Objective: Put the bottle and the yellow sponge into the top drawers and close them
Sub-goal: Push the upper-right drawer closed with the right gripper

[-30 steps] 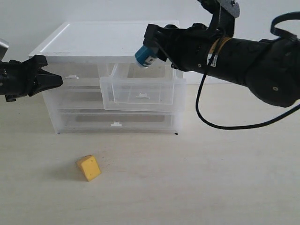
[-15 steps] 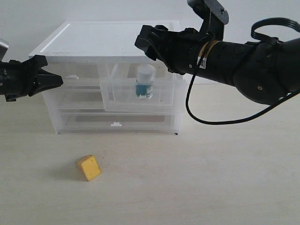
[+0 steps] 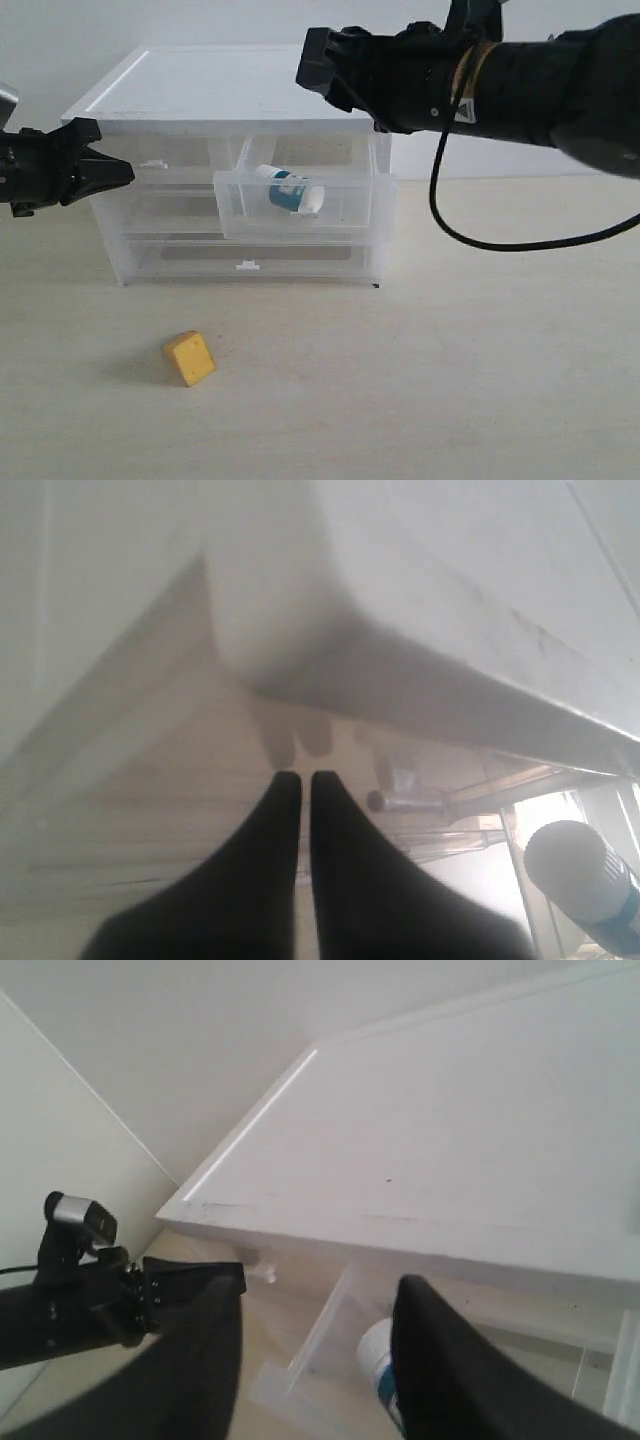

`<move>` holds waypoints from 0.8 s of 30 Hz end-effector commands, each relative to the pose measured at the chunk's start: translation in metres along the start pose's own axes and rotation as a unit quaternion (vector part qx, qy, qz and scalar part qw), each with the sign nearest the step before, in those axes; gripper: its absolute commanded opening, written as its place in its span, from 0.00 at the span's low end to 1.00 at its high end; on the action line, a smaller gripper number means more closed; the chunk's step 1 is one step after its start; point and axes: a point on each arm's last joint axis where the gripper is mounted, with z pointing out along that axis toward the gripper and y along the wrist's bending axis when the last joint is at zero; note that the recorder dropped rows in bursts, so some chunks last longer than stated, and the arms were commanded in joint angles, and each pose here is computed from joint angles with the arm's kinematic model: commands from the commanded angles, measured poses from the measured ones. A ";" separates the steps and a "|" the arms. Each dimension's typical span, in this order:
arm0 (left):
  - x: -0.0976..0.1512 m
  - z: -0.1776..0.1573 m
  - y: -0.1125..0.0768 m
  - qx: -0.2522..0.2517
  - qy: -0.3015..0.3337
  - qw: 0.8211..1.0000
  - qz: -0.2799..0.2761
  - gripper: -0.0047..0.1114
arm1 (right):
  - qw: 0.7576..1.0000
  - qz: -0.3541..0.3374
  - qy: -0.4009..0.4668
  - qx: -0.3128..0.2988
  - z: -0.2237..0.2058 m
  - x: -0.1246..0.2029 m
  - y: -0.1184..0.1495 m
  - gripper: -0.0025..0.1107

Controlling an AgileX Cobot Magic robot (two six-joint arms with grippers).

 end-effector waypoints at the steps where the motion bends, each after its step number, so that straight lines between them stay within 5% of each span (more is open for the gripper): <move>1: -0.007 0.001 0.000 -0.008 -0.021 1.000 -0.003 0.07 | 0.998 -0.034 0.052 -0.024 -0.025 0.009 0.011 0.06; 6: -0.006 0.001 -0.001 -0.004 -0.020 1.000 -0.003 0.07 | 0.987 -0.031 0.154 -0.027 -0.032 0.051 -0.001 0.07; 15: -0.006 0.001 -0.001 -0.004 -0.020 1.000 -0.003 0.07 | 0.983 -0.027 0.174 0.045 -0.016 0.077 -0.031 0.10; 24: -0.007 0.001 -0.001 -0.004 -0.021 1.000 -0.004 0.07 | 0.990 -0.033 0.120 0.067 0.031 0.056 -0.040 0.10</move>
